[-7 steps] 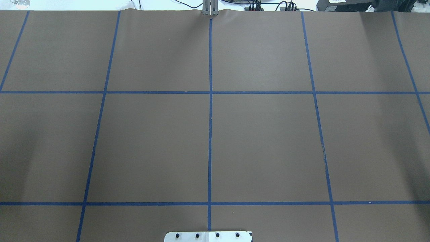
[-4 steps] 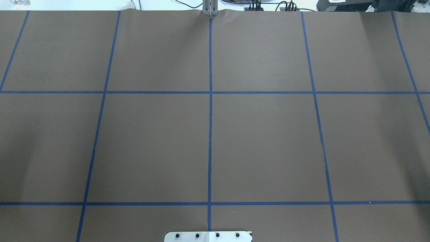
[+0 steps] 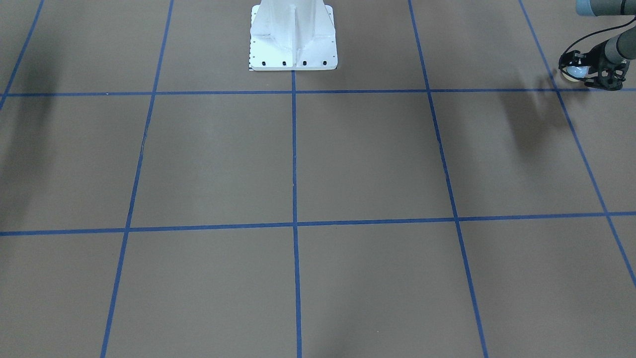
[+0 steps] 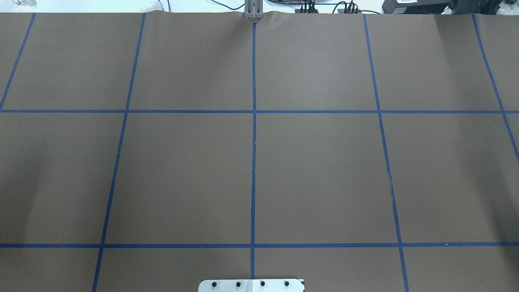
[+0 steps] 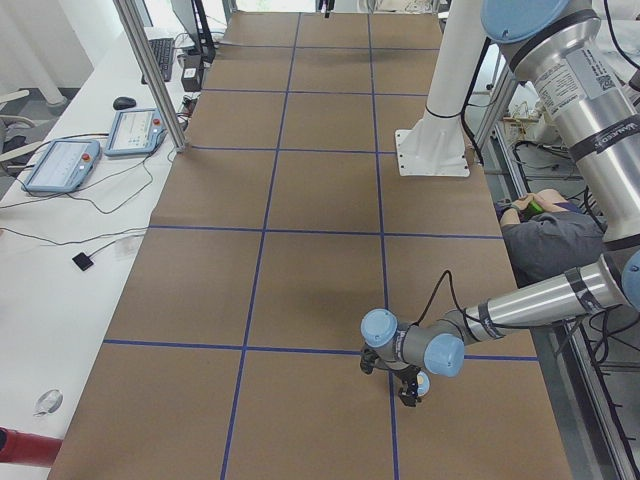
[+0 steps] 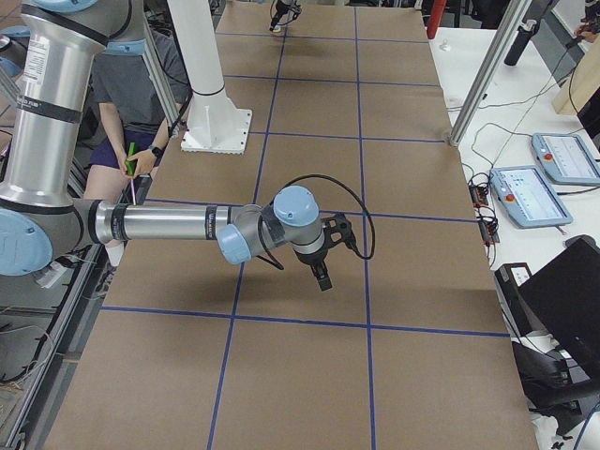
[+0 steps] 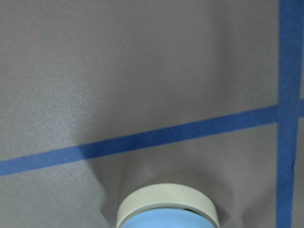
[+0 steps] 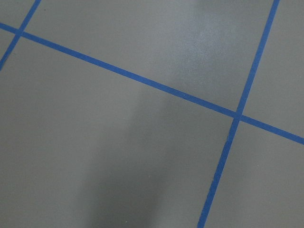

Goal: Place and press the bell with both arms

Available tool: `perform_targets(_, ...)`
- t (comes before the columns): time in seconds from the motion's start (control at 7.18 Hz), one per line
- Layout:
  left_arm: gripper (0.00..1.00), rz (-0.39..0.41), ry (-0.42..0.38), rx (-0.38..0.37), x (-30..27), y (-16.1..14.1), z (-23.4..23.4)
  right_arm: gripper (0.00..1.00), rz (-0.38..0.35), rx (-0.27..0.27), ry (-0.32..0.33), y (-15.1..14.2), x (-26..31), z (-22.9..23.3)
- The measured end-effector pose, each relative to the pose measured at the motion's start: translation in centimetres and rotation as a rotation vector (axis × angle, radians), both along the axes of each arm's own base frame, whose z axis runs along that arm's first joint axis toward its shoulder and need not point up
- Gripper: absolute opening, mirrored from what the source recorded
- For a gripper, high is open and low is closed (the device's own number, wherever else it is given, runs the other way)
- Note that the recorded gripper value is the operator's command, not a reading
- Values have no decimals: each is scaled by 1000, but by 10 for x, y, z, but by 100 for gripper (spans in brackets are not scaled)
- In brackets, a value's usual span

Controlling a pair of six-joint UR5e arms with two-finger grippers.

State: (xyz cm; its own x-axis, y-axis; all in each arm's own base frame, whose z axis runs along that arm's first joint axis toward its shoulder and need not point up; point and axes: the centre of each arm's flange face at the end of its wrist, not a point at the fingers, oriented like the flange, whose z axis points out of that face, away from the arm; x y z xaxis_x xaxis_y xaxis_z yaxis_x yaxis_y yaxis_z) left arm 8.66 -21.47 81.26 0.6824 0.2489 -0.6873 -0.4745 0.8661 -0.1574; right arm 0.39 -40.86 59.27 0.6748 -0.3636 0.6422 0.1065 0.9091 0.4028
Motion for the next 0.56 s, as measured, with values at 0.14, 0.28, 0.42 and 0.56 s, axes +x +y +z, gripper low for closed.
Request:
perform_targets(0.14, 91, 0, 1, 1, 0, 0, 0, 100, 0, 0, 0, 0, 0, 0)
perform_targets(0.28, 91, 1, 1, 1, 0, 0, 0, 100, 0, 2, 0, 0, 0, 0)
perform_targets(0.42, 91, 1, 1, 1, 0, 0, 0, 100, 0, 5, -1, 0, 0, 0)
perform_targets(0.56, 91, 1, 1, 0, 0, 0, 0, 100, 0, 6, -1, 1, 0, 0)
